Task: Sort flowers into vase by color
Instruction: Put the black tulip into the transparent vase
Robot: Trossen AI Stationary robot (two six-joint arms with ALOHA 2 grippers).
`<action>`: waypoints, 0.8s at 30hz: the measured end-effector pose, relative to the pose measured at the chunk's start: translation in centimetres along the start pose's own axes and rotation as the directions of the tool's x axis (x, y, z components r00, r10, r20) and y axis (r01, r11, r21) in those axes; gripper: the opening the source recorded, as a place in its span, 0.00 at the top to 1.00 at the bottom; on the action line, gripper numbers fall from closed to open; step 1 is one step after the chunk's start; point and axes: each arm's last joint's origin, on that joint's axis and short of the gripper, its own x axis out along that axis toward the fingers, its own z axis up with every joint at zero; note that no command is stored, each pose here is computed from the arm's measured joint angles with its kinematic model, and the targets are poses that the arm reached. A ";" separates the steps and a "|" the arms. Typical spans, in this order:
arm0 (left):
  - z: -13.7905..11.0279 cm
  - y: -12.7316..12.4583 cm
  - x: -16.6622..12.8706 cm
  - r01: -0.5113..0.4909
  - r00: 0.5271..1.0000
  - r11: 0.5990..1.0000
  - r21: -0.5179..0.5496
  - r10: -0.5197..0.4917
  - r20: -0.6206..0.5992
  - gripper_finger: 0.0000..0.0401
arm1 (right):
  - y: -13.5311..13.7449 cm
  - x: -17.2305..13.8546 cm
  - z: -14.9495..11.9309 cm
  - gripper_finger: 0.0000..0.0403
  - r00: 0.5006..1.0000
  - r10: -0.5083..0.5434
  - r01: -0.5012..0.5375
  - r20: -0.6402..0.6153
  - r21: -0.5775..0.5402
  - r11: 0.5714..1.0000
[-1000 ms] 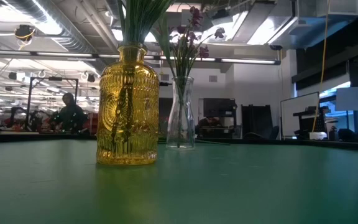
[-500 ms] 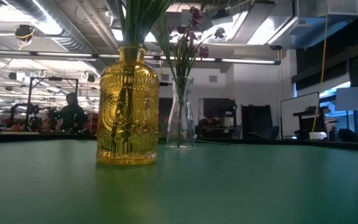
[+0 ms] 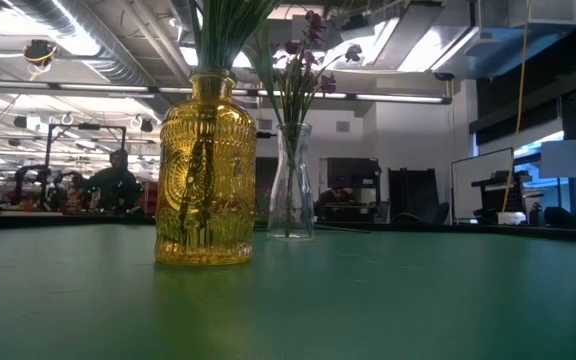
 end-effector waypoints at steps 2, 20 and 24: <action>0.0 0.0 0.0 0.000 1.000 1.000 0.001 0.000 -0.004 1.00 | 0.0 0.0 0.0 0.92 1.000 0.000 0.000 0.000 0.000 1.000; -0.4 -0.5 -0.4 -0.053 0.997 0.998 0.026 0.054 -0.058 0.97 | -0.4 -0.5 -0.1 0.99 0.999 0.001 0.000 -0.036 0.014 1.000; -0.1 -1.1 -1.2 -0.135 0.988 0.988 0.075 0.140 -0.071 0.88 | -0.8 -1.6 0.8 0.99 0.999 -0.025 0.025 -0.033 0.016 1.000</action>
